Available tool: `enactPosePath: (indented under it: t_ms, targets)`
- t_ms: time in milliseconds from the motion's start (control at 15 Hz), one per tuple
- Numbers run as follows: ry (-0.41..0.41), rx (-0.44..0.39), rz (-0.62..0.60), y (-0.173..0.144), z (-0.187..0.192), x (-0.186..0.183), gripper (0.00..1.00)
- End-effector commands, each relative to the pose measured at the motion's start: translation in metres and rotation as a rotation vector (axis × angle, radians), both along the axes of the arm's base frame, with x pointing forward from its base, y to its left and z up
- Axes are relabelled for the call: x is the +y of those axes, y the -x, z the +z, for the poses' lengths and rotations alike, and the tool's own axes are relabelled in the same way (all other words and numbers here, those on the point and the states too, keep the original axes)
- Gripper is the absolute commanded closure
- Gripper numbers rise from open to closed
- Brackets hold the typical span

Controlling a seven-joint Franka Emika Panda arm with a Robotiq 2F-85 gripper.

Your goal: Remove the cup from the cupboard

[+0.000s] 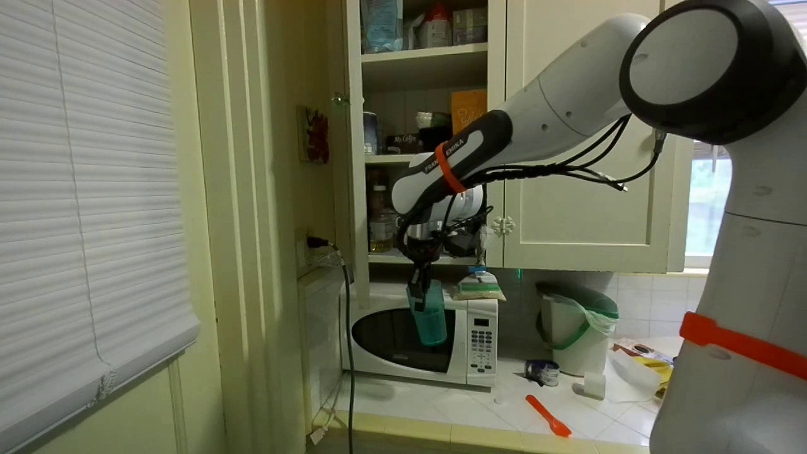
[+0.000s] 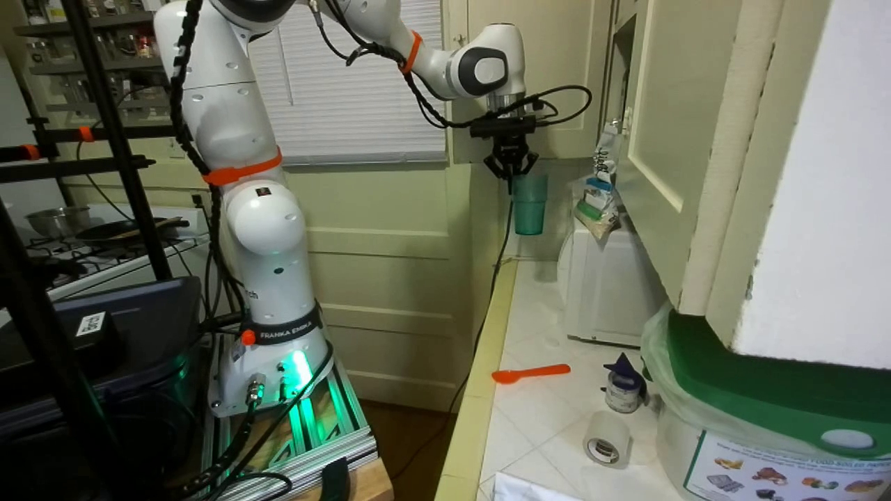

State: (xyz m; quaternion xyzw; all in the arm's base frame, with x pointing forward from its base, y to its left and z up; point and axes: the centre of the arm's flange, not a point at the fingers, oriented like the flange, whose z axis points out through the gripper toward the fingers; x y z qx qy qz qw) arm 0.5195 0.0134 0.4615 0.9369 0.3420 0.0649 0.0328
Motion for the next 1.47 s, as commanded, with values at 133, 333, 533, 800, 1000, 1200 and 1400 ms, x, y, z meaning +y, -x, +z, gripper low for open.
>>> enactPosePath:
  t_ms: [133, 333, 533, 800, 1000, 1200, 1400]
  targets:
    - [-0.017, 0.036, 0.074, 0.005, -0.028, 0.002, 0.98]
    - [-0.018, 0.012, 0.126, 0.010, -0.044, -0.001, 0.98]
    - [-0.014, -0.042, 0.152, 0.009, -0.060, -0.003, 0.98]
    - [-0.079, -0.088, 0.181, 0.006, -0.079, -0.010, 0.98]
    - [-0.112, -0.099, 0.190, 0.001, -0.091, -0.020, 0.98]
    - [-0.139, -0.108, 0.200, -0.001, -0.105, -0.026, 0.98]
    - [-0.155, -0.116, 0.184, -0.005, -0.117, -0.028, 0.98]
